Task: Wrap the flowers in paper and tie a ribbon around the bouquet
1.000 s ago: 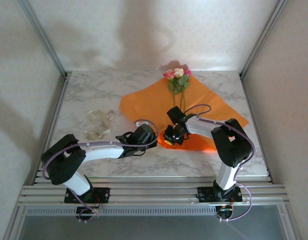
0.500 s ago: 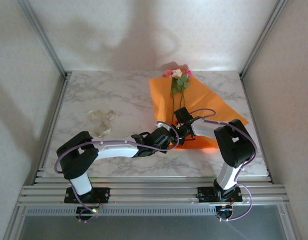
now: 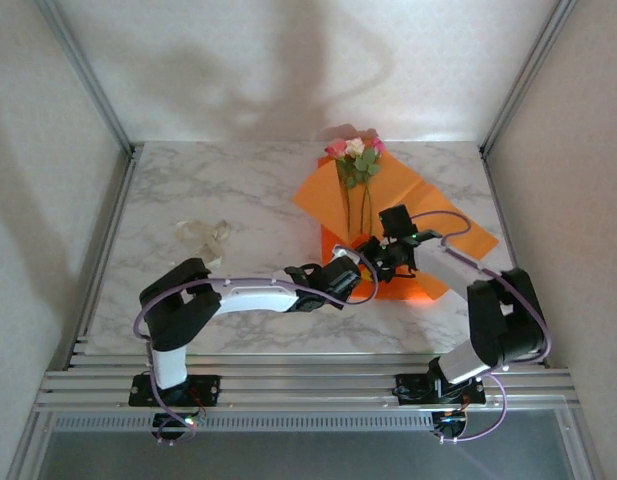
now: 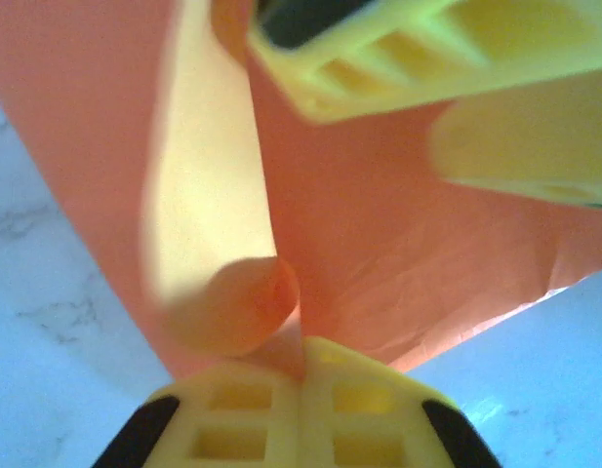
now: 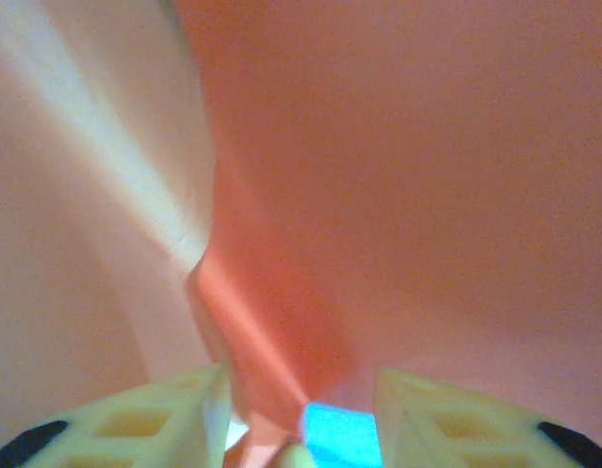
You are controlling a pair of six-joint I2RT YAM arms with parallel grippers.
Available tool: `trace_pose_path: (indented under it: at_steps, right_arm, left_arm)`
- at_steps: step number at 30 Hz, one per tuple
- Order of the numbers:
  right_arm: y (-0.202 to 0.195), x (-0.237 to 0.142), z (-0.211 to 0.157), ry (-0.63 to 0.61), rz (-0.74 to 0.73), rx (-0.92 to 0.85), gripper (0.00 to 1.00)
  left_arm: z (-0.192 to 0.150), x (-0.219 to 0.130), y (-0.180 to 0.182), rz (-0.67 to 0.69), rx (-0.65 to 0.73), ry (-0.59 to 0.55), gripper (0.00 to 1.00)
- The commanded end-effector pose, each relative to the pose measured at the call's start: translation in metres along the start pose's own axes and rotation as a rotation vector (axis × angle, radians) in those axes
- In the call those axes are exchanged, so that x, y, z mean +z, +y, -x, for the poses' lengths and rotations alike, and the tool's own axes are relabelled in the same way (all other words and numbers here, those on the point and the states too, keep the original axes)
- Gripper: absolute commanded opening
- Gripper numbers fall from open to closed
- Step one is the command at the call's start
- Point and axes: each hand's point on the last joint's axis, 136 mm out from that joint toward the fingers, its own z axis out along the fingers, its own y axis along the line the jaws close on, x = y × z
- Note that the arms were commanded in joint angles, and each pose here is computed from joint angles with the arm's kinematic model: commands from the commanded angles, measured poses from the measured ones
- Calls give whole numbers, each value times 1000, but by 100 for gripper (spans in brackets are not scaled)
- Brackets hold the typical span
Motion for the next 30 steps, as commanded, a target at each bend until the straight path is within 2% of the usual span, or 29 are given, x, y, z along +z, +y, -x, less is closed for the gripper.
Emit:
trace_pose_path:
  at_steps: [1,6,12,14,17,20,23,26,30]
  right_arm:
    - [4,-30,19,-97,-24,-93,52]
    - [33,-54,40,-176,-11,-294,65]
    - [44,-81,62,-287,4,-330,74]
    - [47,-79,62,-278,7,-351,75]
    - [31,-65,62,-224,-70,-318,75]
    - [6,-55,65,-216,-131,-247,74]
    - [3,-47,69,-226,-78,-193,72]
    - [19,-37,77,-220,-13,-192,63]
    - [18,-26,86,-206,-49,-171,50]
  left_arm:
    - [-21,9,7,115,148,90,0]
    - [-25,22,-1,195,298,127,0]
    - [-40,39,-1,244,374,201,0]
    - [-40,40,-2,246,387,202,0]
    - [-40,40,-5,237,390,202,0]
    - [-41,41,-5,235,390,208,0]
    - [-42,41,-6,230,382,211,0]
    - [-45,40,-7,227,386,215,0]
    - [-43,38,-9,229,390,207,0]
